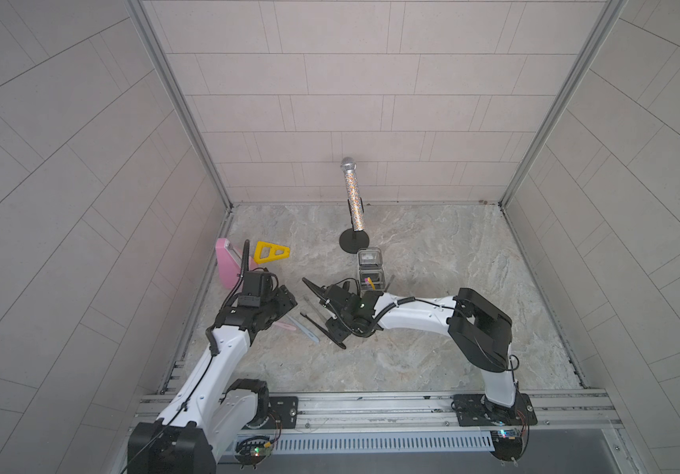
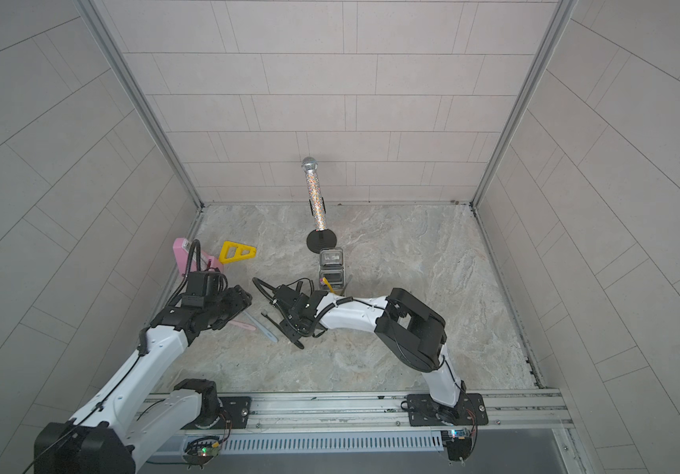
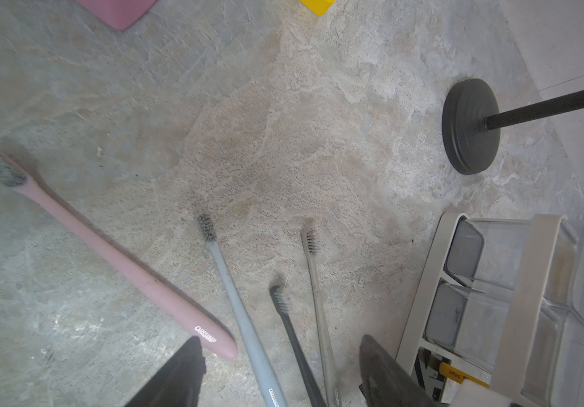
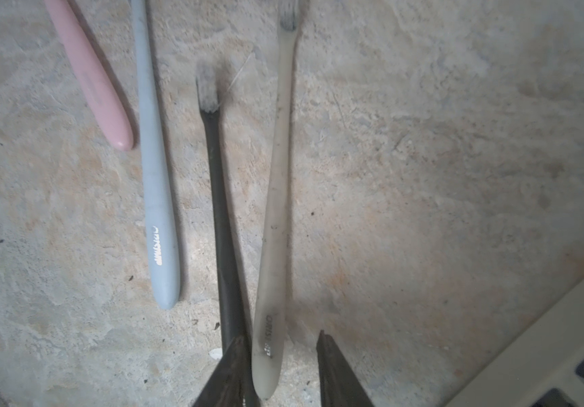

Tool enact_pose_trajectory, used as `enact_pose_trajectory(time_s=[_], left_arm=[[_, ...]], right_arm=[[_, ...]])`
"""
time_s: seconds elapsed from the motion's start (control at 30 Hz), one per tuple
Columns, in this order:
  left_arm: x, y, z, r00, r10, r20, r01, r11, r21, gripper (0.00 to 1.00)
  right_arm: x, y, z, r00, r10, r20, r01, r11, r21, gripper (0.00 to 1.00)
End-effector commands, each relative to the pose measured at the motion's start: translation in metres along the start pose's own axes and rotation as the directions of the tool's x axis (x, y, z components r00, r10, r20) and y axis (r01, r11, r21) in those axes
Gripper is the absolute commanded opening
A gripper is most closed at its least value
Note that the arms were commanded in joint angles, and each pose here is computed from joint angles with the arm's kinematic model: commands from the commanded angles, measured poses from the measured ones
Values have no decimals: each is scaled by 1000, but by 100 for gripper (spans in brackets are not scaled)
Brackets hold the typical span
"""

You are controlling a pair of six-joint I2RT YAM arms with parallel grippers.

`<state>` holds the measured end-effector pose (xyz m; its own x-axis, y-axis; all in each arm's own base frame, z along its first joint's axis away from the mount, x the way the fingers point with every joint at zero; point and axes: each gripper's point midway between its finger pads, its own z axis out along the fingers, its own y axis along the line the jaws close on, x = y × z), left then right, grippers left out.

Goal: Place the toothbrush into the toothbrush holder
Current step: Pick up the toothbrush from the center of the board.

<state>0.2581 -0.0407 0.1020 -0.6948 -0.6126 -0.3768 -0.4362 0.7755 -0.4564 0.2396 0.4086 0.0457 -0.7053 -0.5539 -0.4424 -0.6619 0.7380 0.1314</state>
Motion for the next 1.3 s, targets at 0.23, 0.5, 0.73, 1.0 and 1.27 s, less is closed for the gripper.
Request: enact_pose_trajectory(time_s=[0.23,0.5,0.73,1.0,1.27], left_arm=[[-3,-1,-3,1000,9,11,-9,1000,5,73],[-3,-1,-5,1000,9,11,-9,1000,3,73],[-3,-4,-4,1000,9,2,-9,1000,13,79],[0,-20,-6,999,24,-22,-22,996,82,83],[9,-50,-7,999,38,-27,-33,983,181,84]], right_arm=[[-12,-1,20,998,-51,-24,52,997,55,37],[9,-16,46,989,-91,-114,107,984,141,29],[8,-14,38,994,-79,-73,88,988,123,9],[-27,2,-10,995,-26,96,22,999,36,9],[-42,11,-49,985,7,173,0,999,-43,9]])
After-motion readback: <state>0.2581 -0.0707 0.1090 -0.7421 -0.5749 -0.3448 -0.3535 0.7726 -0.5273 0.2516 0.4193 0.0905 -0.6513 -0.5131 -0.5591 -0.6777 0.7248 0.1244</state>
